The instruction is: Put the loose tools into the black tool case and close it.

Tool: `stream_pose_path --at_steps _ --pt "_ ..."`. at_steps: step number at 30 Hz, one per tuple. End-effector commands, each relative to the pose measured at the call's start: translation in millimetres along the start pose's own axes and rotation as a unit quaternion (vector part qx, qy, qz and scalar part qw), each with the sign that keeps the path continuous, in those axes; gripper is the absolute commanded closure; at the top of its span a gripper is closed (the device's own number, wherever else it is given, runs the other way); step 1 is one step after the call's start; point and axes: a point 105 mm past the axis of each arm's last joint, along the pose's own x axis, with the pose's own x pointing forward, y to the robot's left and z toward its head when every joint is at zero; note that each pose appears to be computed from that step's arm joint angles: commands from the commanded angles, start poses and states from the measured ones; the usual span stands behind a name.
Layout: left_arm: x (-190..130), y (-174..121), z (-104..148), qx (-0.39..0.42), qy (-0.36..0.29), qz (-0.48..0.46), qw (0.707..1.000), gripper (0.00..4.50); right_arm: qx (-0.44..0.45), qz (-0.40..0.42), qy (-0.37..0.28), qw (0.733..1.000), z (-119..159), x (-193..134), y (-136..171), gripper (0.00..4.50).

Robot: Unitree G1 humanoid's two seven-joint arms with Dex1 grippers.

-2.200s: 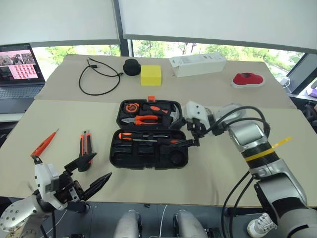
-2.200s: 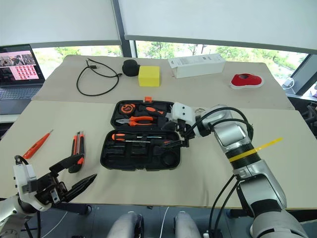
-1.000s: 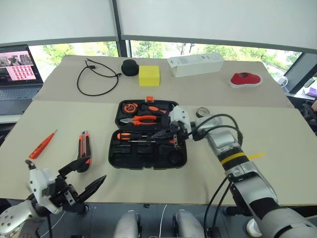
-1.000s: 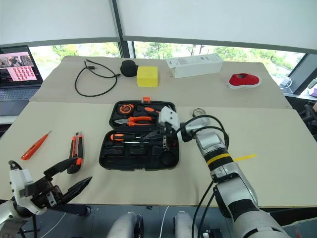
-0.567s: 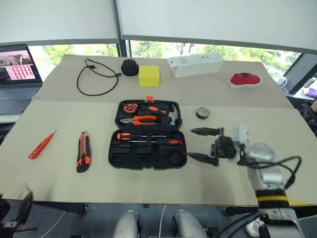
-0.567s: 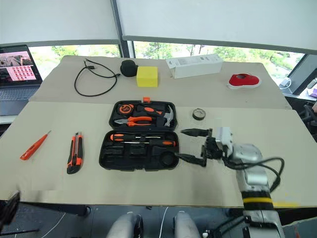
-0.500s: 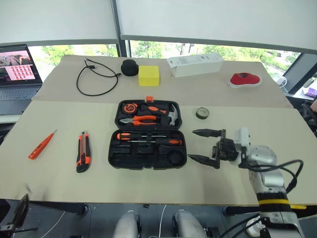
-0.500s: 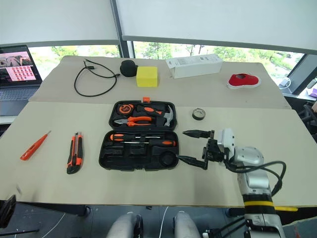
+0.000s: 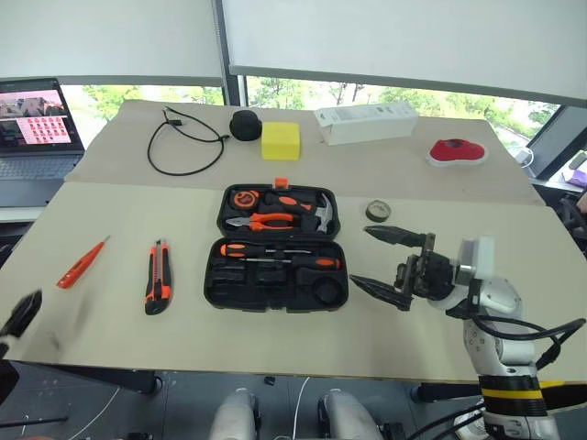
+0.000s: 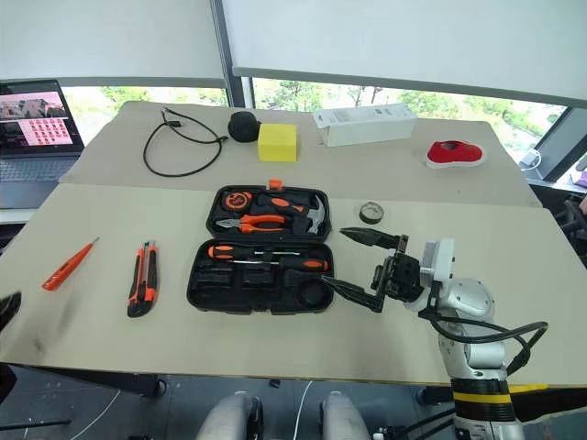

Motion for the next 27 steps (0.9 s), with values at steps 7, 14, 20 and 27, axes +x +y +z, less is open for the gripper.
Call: stream_pose_path --at_steps 7,14,20,27 --pt "53 12 -18 0.01 0.123 -0.036 0.992 0.0 -0.013 -0.003 -0.019 1.0 11 17 0 0.02" --pt "75 -8 -23 0.022 0.138 -0.105 0.985 0.51 -0.014 -0.007 -0.005 1.0 9 15 4 0.0" --pt "74 -13 -26 0.023 0.138 -0.137 0.981 2.45 -0.015 -0.011 0.003 1.0 8 11 5 0.0" --pt "65 -22 20 0.064 0.016 -0.202 0.977 4.47 -0.02 -0.009 0.022 1.0 7 3 6 0.0"
